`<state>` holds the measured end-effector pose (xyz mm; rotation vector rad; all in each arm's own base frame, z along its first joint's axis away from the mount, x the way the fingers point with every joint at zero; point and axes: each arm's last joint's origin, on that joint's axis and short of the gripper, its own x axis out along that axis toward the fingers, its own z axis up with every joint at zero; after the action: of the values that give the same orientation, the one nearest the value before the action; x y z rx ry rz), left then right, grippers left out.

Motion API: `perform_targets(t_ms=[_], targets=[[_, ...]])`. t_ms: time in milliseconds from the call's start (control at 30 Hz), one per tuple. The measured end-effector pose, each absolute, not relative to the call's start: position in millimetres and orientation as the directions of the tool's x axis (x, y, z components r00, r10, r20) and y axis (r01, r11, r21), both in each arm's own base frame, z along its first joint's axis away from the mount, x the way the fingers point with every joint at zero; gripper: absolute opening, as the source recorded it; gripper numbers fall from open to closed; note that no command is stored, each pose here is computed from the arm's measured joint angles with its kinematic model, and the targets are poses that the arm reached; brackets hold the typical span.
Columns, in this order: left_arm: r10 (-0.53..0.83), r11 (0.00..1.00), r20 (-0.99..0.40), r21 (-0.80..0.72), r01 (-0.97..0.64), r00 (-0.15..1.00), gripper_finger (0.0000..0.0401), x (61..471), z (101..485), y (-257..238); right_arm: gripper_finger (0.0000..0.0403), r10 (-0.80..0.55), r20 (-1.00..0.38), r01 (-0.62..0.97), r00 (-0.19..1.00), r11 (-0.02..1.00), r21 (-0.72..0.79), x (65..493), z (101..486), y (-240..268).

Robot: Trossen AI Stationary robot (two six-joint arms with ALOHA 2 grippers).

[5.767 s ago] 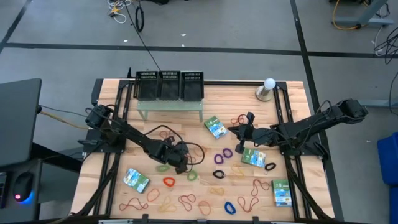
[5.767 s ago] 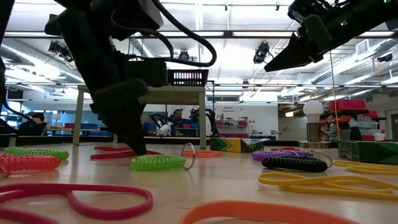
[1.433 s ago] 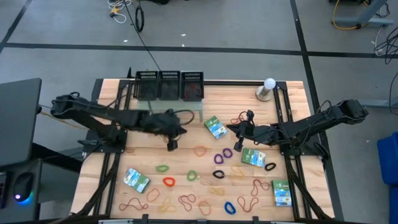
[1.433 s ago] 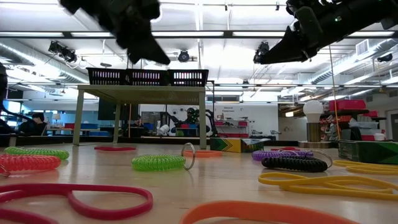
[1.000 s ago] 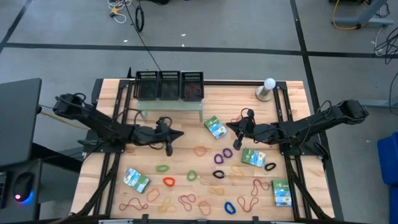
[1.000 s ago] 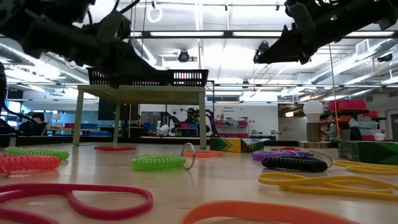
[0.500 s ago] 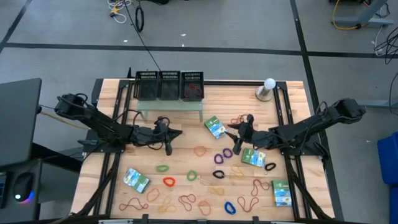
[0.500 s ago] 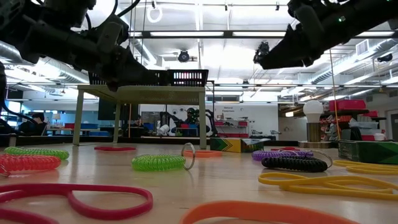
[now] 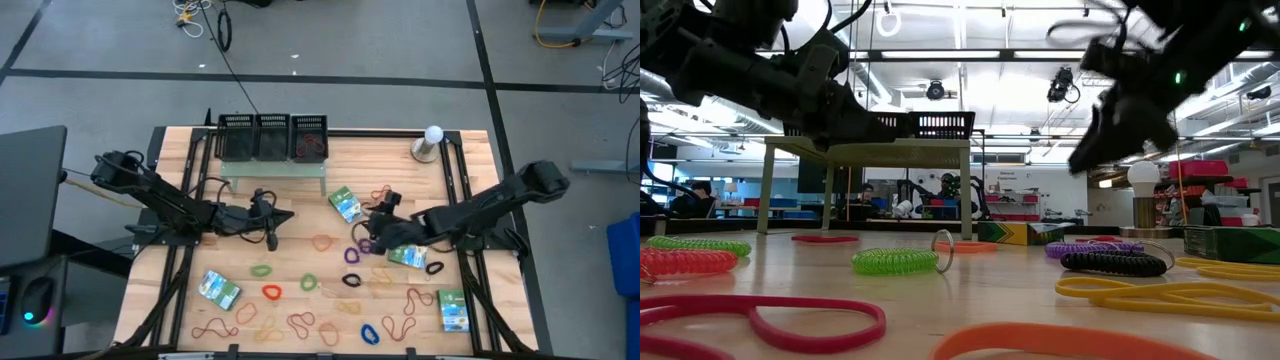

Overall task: Pick & Place Office Desk Supplies
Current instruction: Put the crayon box into the left black bin on the shelf

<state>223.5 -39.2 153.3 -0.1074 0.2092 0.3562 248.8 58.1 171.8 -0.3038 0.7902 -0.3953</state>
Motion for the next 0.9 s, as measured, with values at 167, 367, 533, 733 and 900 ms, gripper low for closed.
perform_targets(t_ms=[167,367,533,733,900], targets=[[0.332,0.933,-0.211,-0.069,-0.352,0.919,0.0011,224,154,-40,0.0222,-0.5,-0.667,0.065,0.552,0.823,-0.564,261,143,61],[0.332,0.933,-0.214,-0.066,-0.353,0.919,0.0011,224,154,-40,0.0221,-0.545,-0.681,-0.075,0.489,0.752,-0.655,278,125,55],[0.332,0.934,-0.217,-0.065,-0.353,0.918,0.0011,224,154,-40,0.0197,-0.578,-0.687,-0.133,0.441,0.714,-0.687,289,115,45],[0.331,0.933,-0.217,-0.067,-0.353,0.918,0.0011,224,154,-40,0.0139,-0.593,-0.687,-0.159,0.419,0.697,-0.699,296,112,36],[0.331,0.934,-0.217,-0.067,-0.352,0.918,0.0011,224,154,-40,0.0085,-0.596,-0.687,-0.146,0.417,0.702,-0.697,297,112,34]])
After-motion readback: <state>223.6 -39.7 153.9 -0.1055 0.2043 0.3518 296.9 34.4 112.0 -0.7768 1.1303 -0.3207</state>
